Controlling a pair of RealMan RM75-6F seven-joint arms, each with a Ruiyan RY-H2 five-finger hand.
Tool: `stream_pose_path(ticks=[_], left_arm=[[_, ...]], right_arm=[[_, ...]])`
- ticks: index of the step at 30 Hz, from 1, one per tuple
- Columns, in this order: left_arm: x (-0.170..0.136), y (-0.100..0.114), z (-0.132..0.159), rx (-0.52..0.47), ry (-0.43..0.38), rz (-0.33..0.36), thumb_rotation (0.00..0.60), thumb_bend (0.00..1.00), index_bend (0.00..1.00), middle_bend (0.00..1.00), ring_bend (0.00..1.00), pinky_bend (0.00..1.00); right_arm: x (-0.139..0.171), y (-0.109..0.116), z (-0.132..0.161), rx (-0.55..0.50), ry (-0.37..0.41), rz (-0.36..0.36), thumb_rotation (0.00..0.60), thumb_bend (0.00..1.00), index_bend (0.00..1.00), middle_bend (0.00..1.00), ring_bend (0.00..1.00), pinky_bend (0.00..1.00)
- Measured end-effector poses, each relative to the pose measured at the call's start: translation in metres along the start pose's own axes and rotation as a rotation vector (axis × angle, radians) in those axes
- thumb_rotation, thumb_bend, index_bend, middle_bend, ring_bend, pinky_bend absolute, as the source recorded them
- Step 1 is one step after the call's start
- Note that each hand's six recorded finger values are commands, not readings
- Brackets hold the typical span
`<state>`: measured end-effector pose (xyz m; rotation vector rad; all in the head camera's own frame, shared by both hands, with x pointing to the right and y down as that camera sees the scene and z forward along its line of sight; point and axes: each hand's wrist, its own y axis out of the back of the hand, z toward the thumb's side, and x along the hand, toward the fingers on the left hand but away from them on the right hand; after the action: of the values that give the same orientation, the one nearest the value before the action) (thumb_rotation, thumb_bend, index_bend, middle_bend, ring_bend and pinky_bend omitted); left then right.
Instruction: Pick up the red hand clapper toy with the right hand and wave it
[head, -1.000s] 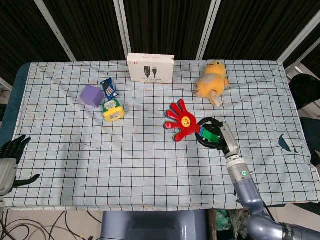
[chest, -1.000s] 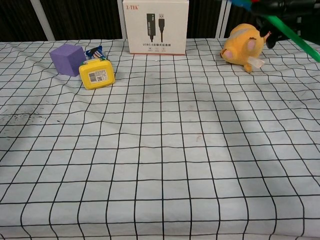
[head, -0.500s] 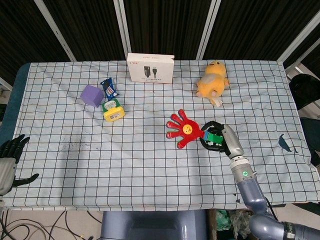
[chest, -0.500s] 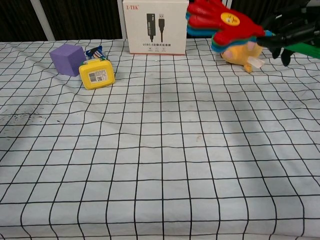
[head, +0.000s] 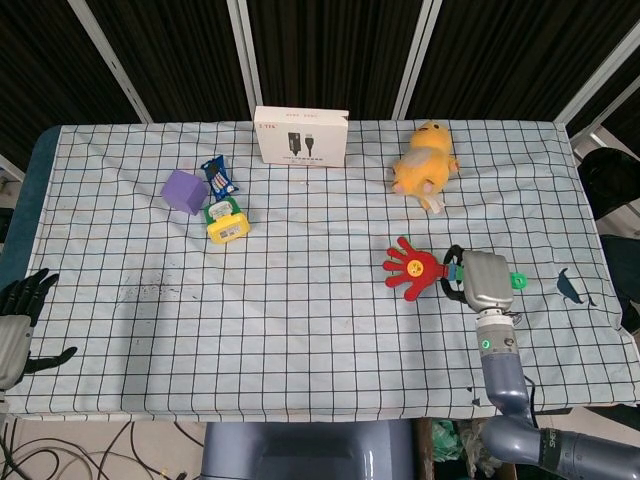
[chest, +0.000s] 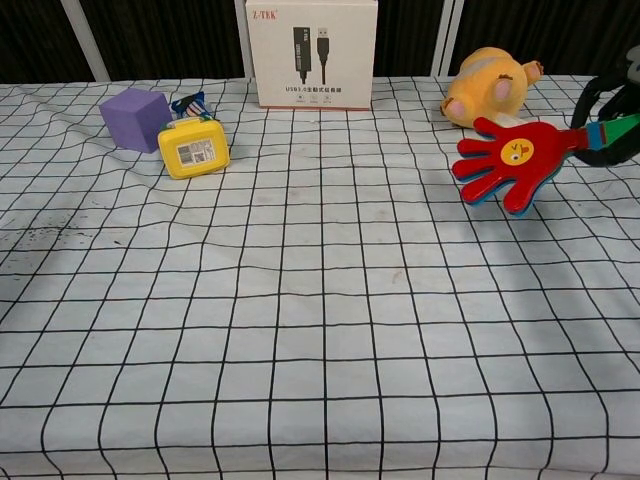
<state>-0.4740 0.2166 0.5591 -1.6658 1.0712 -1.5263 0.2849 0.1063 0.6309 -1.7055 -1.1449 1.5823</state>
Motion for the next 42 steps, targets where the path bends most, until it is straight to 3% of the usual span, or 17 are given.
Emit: stream_pose_path(ticks=[4, 12, 14, 17, 19, 22, 32, 34, 36, 42], left_arm=[[0.000, 0.000, 0.000, -0.001, 0.000, 0.000, 0.600, 0.00, 0.00, 0.00, 0.00, 0.03], [0.000, -0.001, 0.001, -0.001, -0.001, -0.003, 0.600, 0.00, 0.00, 0.00, 0.00, 0.03], [0.000, -0.001, 0.001, -0.001, -0.002, -0.004, 0.600, 0.00, 0.00, 0.00, 0.00, 0.03], [0.000, -0.001, 0.001, -0.001, -0.002, -0.004, 0.600, 0.00, 0.00, 0.00, 0.00, 0.03], [0.000, -0.001, 0.001, -0.001, -0.002, -0.003, 0.600, 0.00, 0.00, 0.00, 0.00, 0.03], [0.000, -0.001, 0.001, -0.002, -0.001, -0.004, 0.600, 0.00, 0.00, 0.00, 0.00, 0.03], [0.000, -0.001, 0.001, -0.003, 0.000, -0.005, 0.600, 0.00, 0.00, 0.00, 0.00, 0.03], [0.000, -0.001, 0.001, -0.004, 0.001, -0.005, 0.600, 0.00, 0.00, 0.00, 0.00, 0.03], [0.000, -0.001, 0.000, -0.005, 0.001, -0.006, 0.600, 0.00, 0.00, 0.00, 0.00, 0.03], [0.000, -0.001, 0.000, -0.009, 0.002, -0.007, 0.600, 0.00, 0.00, 0.00, 0.00, 0.03]], right_arm=[[0.004, 0.004, 0.020, -0.252, 0.034, 0.029, 0.600, 0.93, 0.91, 0.70, 0.59, 0.65], [0.021, 0.038, 0.070, -0.961, 0.177, 0.131, 0.600, 0.93, 0.92, 0.71, 0.60, 0.65], [0.028, 0.049, 0.080, -1.074, 0.228, 0.157, 0.600, 0.93, 0.92, 0.71, 0.60, 0.65], [0.036, 0.056, 0.088, -1.126, 0.281, 0.185, 0.600, 0.93, 0.92, 0.71, 0.60, 0.65], [0.036, 0.055, 0.086, -1.105, 0.284, 0.186, 0.600, 0.93, 0.92, 0.71, 0.60, 0.65], [0.034, 0.047, 0.078, -0.989, 0.273, 0.182, 0.600, 0.93, 0.92, 0.71, 0.60, 0.65], [0.026, -0.009, 0.034, -0.310, 0.166, 0.198, 0.600, 0.93, 0.92, 0.71, 0.60, 0.65], [0.025, -0.023, 0.024, -0.214, 0.143, 0.205, 0.600, 0.93, 0.92, 0.70, 0.60, 0.65], [0.024, -0.038, 0.017, -0.162, 0.119, 0.221, 0.600, 0.93, 0.92, 0.70, 0.60, 0.64], [0.019, -0.058, 0.015, -0.160, 0.097, 0.253, 0.600, 0.92, 0.92, 0.70, 0.60, 0.64]])
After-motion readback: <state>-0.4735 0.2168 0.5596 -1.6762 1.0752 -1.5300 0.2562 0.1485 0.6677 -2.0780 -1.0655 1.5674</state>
